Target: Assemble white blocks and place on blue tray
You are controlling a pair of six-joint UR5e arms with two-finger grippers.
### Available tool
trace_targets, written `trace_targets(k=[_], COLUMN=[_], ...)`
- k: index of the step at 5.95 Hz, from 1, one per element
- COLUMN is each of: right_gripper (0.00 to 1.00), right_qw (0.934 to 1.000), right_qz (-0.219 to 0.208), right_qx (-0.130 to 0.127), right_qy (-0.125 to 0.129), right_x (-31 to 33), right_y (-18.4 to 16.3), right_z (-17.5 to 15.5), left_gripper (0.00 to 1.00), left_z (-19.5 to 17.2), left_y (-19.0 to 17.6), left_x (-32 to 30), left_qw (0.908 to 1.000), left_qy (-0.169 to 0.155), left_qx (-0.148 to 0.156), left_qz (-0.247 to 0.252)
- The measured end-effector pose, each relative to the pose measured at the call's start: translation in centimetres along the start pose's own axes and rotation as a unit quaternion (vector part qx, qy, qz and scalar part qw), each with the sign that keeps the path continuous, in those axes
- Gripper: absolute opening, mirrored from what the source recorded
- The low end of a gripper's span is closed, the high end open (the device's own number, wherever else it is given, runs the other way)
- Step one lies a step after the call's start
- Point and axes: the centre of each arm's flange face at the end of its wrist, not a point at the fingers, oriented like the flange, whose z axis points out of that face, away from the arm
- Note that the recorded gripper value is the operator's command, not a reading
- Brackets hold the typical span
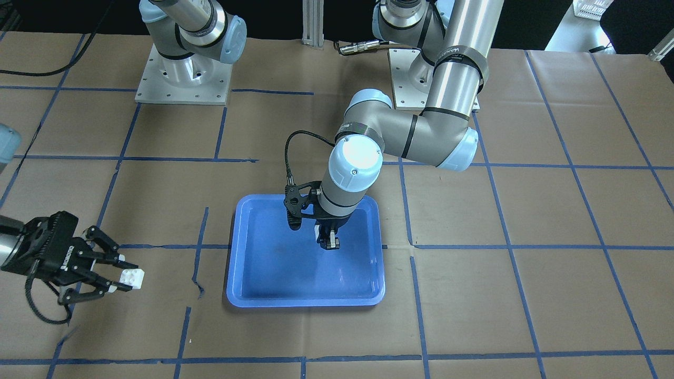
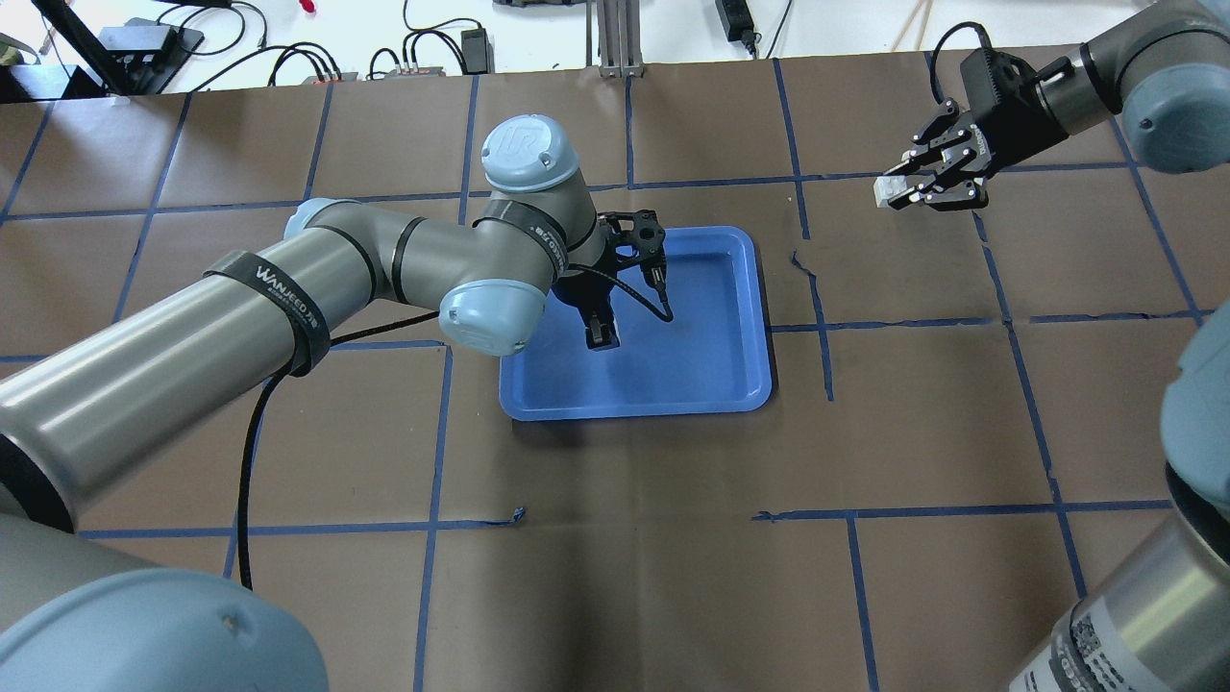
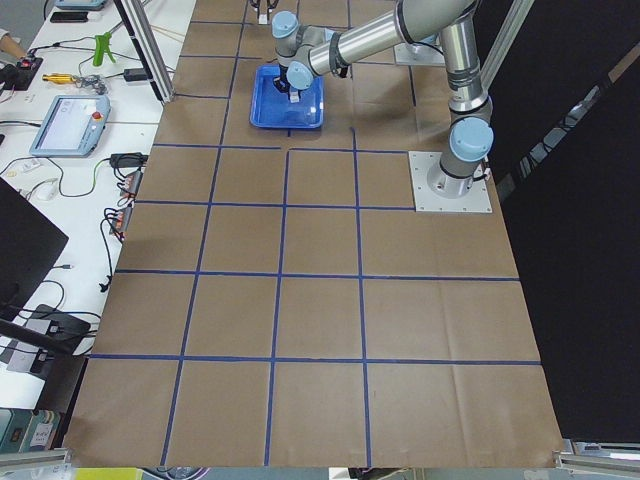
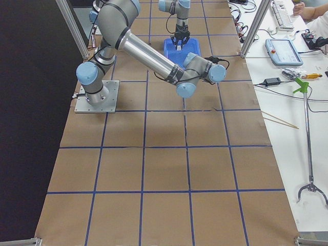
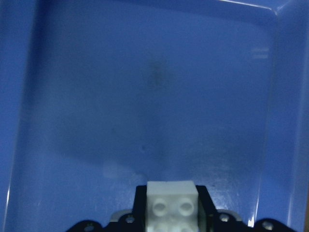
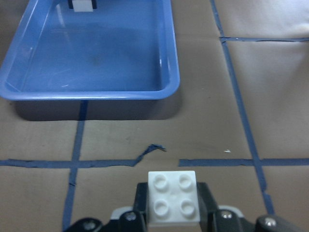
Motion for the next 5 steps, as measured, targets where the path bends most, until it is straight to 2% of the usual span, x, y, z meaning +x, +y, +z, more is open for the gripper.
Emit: trace_targets(k=[3, 4, 5], right_gripper=[0.39, 0.39, 0.39], right_qw=[1.0, 1.0, 1.0], right_qz=[-0.004, 0.0, 0.003], right_qx=[-0.002, 0.004, 0.008], right_qy=[0.007, 0.003, 0.0], right_x=[-7.4, -8.6, -9.3], right_y=[-3.4, -3.6, -3.5], right_z=[0.6, 1.2, 1.8], left_gripper=[0.33, 0.65, 0.9], left_z=[2.3, 2.9, 3.2], left_y=[0.2, 0.2, 0.1], left_x=[-0.3, -0.5, -0.5], left_qw=[1.0, 1.0, 1.0], left_qy=[0.004, 0.003, 0.003], left_qx=[-0.001, 0.002, 0.004], left_qz=[0.0, -0.001, -0.002])
